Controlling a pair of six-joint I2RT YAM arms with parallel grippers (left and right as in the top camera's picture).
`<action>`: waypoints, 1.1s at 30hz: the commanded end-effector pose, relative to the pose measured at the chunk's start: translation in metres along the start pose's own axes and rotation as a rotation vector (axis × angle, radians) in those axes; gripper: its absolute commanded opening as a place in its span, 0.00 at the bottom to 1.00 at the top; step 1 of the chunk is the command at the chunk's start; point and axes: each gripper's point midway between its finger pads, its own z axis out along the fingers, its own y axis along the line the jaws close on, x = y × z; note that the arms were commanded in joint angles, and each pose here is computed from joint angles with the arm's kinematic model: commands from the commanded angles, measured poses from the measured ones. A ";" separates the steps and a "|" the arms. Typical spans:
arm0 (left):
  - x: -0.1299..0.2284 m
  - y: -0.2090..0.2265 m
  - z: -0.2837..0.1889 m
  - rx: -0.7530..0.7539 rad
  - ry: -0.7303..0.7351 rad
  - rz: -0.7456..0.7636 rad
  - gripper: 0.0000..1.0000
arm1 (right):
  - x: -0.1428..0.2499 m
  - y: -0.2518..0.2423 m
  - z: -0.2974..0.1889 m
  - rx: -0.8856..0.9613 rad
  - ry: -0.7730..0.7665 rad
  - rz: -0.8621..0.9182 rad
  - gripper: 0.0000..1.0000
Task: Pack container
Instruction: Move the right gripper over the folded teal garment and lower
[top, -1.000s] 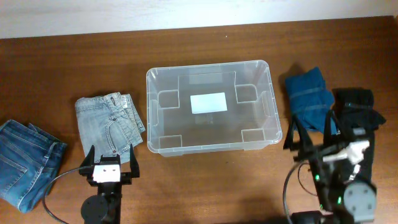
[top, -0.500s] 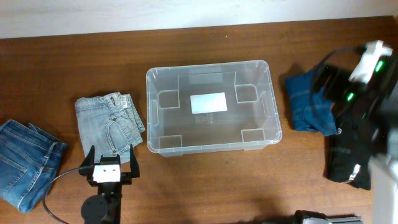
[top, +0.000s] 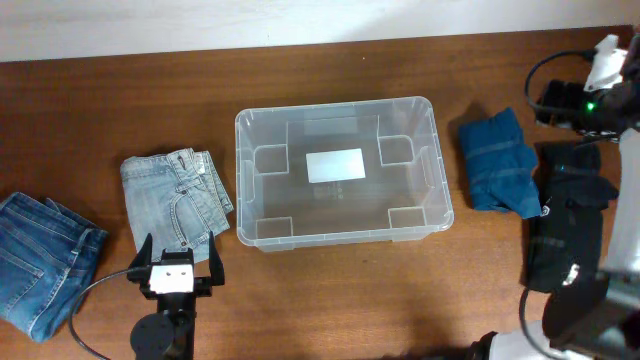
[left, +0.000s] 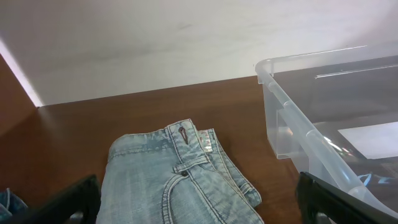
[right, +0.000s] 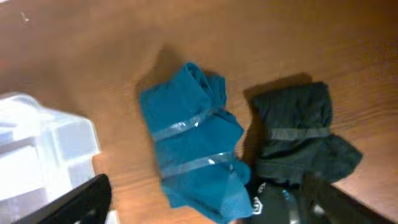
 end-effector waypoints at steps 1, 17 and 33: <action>0.000 0.000 0.000 0.004 -0.006 0.012 0.99 | 0.000 -0.010 0.028 -0.013 0.050 -0.064 0.82; 0.000 0.000 0.000 0.004 -0.006 0.012 0.99 | 0.047 -0.035 0.165 -0.098 0.302 0.003 0.81; 0.000 0.000 0.000 0.004 -0.006 0.012 0.99 | 0.087 -0.020 0.222 -0.209 0.419 0.036 0.81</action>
